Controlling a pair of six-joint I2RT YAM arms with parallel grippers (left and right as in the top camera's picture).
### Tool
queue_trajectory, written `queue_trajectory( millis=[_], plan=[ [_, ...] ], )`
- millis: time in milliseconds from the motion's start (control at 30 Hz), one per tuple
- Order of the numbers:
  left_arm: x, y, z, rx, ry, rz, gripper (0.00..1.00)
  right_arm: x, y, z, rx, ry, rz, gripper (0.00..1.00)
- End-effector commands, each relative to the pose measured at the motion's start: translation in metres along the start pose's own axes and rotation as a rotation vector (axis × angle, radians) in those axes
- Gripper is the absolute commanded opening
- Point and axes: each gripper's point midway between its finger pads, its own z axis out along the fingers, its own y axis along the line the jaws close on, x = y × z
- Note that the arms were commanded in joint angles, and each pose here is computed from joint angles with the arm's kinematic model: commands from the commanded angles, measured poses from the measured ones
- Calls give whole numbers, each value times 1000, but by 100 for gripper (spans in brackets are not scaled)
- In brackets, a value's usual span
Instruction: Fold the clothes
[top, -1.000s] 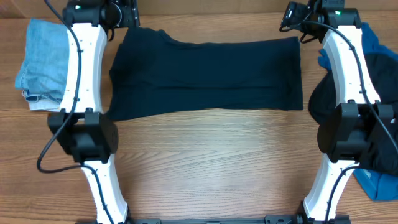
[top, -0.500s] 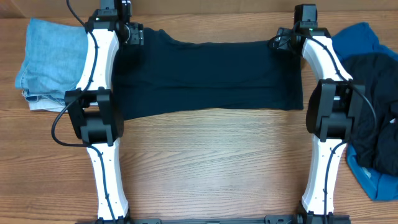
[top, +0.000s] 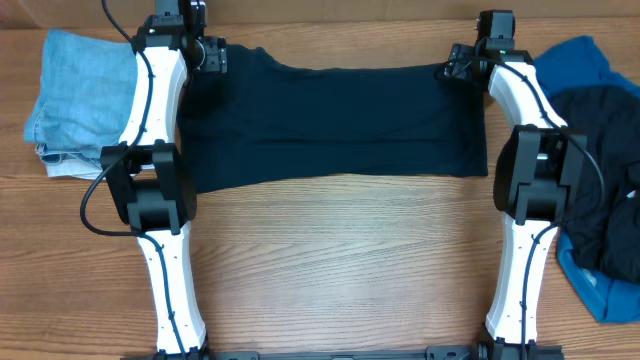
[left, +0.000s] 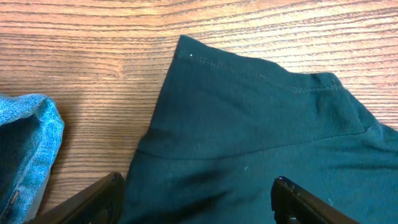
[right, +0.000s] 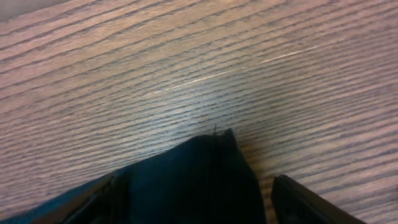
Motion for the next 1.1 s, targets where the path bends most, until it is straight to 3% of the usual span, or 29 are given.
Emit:
queue_trajectory(
  millis=[0,167,300,433,600,700,900,1067],
  plan=[
    [-9,5,-9,-13,-26,11,79,10,-2,9,1,23,-13,77],
    [-7,7,-9,-14,-17,2,81,30,-5,24,10,73,-16,75],
    [-8,18,-11,-22,-18,-70,81,35,-6,26,13,88,-18,53],
    [-10,36,-16,-34,-29,-136,72,38,-7,26,16,100,-19,49],
    [-19,31,-18,81,-58,-153,59,39,-7,26,16,102,-19,28],
    [-24,29,-18,89,-80,-147,61,39,-7,26,17,103,-19,19],
    [-30,24,-11,84,-110,-112,62,43,-8,26,20,119,-20,16],
    [-18,14,24,125,-91,-105,66,44,-8,26,22,125,-21,16]
  ],
)
